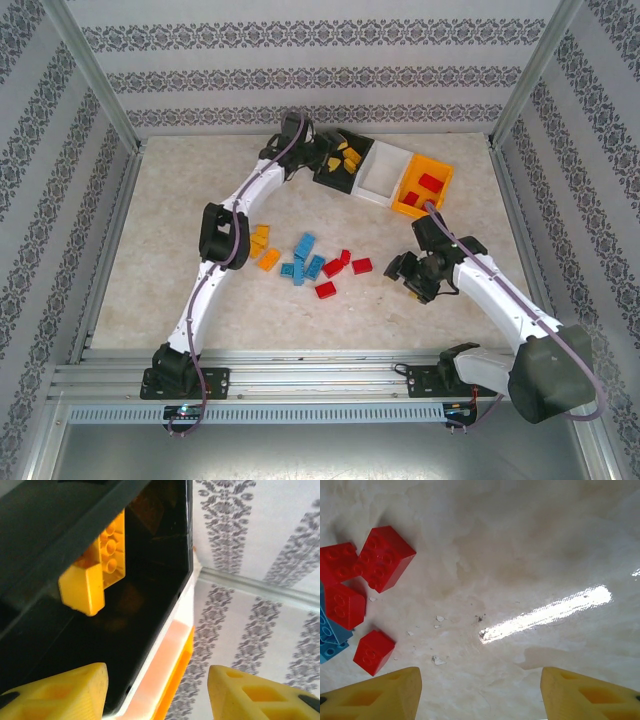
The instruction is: Sort the legos into containers by color
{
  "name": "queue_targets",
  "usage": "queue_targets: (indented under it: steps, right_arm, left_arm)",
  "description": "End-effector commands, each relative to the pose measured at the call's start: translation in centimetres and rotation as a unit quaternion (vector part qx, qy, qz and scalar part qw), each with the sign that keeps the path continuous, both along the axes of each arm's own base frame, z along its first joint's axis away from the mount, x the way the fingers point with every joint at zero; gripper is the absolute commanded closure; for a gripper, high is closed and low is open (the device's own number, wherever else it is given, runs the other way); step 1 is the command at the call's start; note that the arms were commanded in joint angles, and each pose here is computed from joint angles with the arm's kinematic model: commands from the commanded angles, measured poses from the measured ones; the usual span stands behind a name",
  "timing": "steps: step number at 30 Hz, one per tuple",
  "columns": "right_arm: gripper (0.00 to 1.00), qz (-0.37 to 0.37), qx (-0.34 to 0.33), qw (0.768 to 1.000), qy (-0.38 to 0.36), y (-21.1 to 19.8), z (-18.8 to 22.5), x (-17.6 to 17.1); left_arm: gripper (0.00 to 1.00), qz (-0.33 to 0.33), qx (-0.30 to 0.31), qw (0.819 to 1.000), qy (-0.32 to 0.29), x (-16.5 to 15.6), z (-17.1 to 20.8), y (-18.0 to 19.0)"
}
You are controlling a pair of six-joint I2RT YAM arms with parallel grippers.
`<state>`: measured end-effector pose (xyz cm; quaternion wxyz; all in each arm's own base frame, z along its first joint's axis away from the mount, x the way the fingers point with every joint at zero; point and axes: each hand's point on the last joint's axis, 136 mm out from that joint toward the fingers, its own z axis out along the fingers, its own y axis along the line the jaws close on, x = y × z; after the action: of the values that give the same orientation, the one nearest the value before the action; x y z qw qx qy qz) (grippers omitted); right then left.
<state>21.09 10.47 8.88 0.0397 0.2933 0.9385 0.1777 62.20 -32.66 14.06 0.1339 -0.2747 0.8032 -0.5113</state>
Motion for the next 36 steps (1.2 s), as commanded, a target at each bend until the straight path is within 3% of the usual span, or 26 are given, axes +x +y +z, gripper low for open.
queue_targets:
  steps: [1, 4, 7, 12, 17, 22, 25, 29, 36]
  right_arm:
    - [0.35, 0.005, 0.010, 1.000, -0.010, 0.3, 0.7, 1.0]
    - [0.35, 0.024, 0.016, 1.000, -0.002, 1.1, 0.7, 1.6]
    - [0.35, 0.043, 0.016, 0.999, -0.001, 2.1, 0.8, 2.3]
    - [0.35, 0.071, 0.016, 0.997, 0.000, 4.0, 0.9, 3.2]
    - [0.35, 0.095, 0.018, 0.995, 0.006, 5.8, 0.6, 3.8]
    - [0.35, 0.120, 0.019, 0.992, 0.012, 7.4, 0.2, 3.9]
    - [0.35, 0.131, 0.018, 0.991, 0.018, 8.0, 0.0, 3.8]
    - [0.35, 0.135, 0.016, 0.991, 0.018, 8.0, 0.0, 3.6]
    - [0.35, 0.138, 0.017, 0.990, 0.021, 8.0, -0.1, 3.5]
  left_arm:
    - [0.44, -0.065, 0.084, 0.992, -0.062, -3.7, 6.2, 1.5]
    - [0.42, -0.099, 0.169, 0.979, -0.057, -6.5, 5.9, 3.4]
    - [0.41, -0.136, 0.262, 0.955, -0.040, -9.6, 5.2, 6.1]
    - [0.38, -0.240, 0.414, 0.878, -0.017, -15.9, 4.1, 10.5]
    - [0.37, -0.245, 0.463, 0.851, 0.037, -20.6, 2.1, 14.6]
    - [0.36, -0.216, 0.465, 0.854, 0.091, -24.2, -0.3, 18.2]
    - [0.36, -0.222, 0.472, 0.846, 0.109, -26.1, -1.3, 19.3]
    - [0.36, -0.250, 0.430, 0.862, 0.099, -28.5, -2.6, 17.6]
    - [0.38, -0.286, 0.422, 0.855, 0.089, -29.9, -4.6, 16.0]
